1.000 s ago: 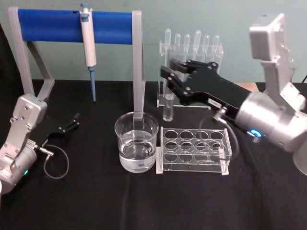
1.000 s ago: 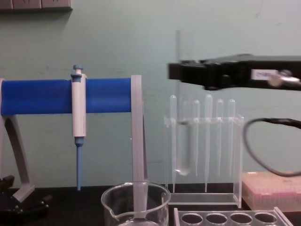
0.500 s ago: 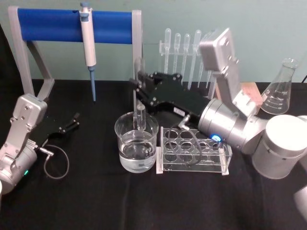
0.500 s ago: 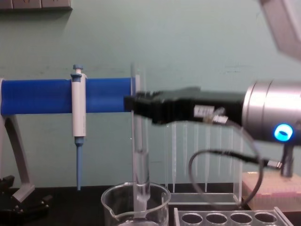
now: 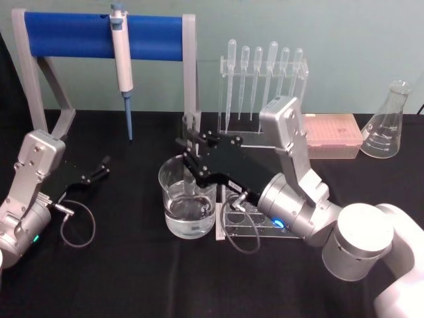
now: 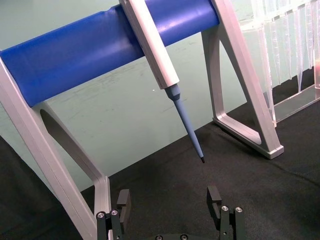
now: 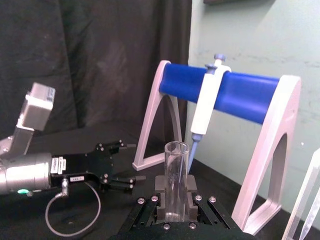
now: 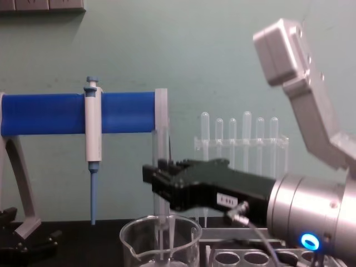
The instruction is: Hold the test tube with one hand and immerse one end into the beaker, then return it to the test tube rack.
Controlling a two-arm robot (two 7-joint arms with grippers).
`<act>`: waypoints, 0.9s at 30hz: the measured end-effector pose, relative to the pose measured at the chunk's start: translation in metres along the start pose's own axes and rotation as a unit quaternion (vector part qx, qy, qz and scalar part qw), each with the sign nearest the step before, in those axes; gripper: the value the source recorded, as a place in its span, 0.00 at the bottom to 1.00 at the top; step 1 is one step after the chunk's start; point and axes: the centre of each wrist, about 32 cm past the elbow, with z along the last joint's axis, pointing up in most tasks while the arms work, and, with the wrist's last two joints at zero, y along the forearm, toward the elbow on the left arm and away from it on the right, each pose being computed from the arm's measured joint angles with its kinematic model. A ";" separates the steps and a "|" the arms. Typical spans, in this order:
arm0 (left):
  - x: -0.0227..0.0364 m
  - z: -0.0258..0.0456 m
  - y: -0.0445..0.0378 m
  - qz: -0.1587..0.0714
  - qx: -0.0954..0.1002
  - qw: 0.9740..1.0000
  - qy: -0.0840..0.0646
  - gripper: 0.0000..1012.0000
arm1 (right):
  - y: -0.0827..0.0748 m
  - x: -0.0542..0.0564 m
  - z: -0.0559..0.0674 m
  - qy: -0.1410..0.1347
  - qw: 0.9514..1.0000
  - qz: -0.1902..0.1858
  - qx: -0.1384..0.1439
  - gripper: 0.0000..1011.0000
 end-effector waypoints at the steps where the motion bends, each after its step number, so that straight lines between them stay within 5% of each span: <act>1: 0.0000 0.0000 0.0000 0.000 0.000 1.000 0.000 0.99 | 0.000 -0.001 -0.002 0.001 1.000 -0.001 0.000 0.23; 10: 0.0000 0.0000 0.0000 0.000 0.000 1.000 0.000 0.99 | -0.001 -0.007 -0.016 0.006 1.000 -0.006 -0.012 0.23; 27: -0.0001 0.0000 0.0000 0.000 0.000 1.000 0.000 0.99 | -0.002 -0.007 -0.016 0.006 1.000 -0.006 -0.015 0.23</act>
